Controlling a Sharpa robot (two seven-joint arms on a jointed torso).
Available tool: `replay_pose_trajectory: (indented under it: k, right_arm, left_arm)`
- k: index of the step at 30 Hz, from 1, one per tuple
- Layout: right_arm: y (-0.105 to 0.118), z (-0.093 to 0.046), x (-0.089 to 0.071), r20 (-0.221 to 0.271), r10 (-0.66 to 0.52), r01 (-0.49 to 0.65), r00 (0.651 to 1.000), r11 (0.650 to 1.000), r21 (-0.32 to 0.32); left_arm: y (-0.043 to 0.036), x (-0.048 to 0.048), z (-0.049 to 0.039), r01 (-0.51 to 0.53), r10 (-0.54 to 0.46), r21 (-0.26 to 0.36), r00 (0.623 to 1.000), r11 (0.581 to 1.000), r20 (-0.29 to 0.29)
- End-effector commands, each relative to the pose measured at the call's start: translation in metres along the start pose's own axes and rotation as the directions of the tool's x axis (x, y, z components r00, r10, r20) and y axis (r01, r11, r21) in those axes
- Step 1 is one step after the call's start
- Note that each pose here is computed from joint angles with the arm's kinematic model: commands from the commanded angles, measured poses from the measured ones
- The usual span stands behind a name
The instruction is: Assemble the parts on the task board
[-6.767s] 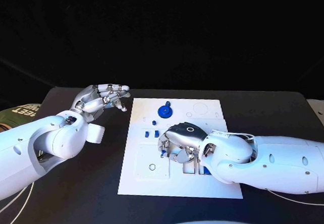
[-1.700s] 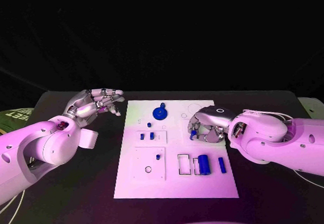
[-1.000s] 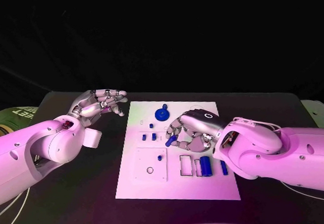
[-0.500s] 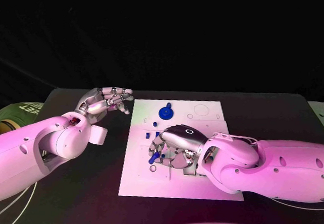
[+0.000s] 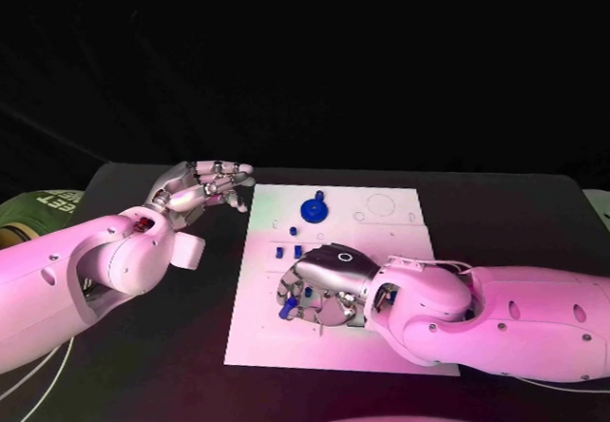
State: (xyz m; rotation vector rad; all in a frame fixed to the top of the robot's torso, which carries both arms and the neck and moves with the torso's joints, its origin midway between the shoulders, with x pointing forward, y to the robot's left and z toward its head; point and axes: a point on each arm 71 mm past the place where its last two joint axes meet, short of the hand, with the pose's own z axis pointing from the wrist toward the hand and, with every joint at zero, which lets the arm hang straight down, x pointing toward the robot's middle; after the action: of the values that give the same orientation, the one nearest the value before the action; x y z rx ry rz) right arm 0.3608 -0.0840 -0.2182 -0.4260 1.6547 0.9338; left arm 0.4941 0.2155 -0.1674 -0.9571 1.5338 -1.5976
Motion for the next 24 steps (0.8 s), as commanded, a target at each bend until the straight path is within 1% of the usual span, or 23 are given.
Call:
replay_pose_trajectory:
  k: [1, 5, 11, 24]
  right_arm:
    - [0.0015, 0.0004, 0.0043, -0.048, -0.056, 0.056, 0.997, 0.998, -0.009]
    - [0.0008, 0.0001, 0.0048, -0.052, -0.078, 0.078, 0.996, 0.997, -0.004]
    - [-0.0003, 0.0, 0.0034, -0.031, -0.125, 0.126, 0.992, 0.992, 0.019]
    - [-0.0005, 0.0011, 0.0046, -0.042, -0.156, 0.158, 0.987, 0.987, 0.036]
  left_arm:
    - [-0.0007, 0.0028, 0.0005, 0.013, -0.013, 0.005, 1.0, 1.0, -0.018]
    - [-0.0007, 0.0024, 0.0004, 0.013, -0.013, 0.004, 1.0, 1.0, -0.017]
    - [-0.0008, 0.0021, 0.0001, 0.013, -0.013, 0.004, 1.0, 1.0, -0.017]
    - [-0.0007, 0.0025, 0.0003, 0.013, -0.013, 0.004, 1.0, 1.0, -0.018]
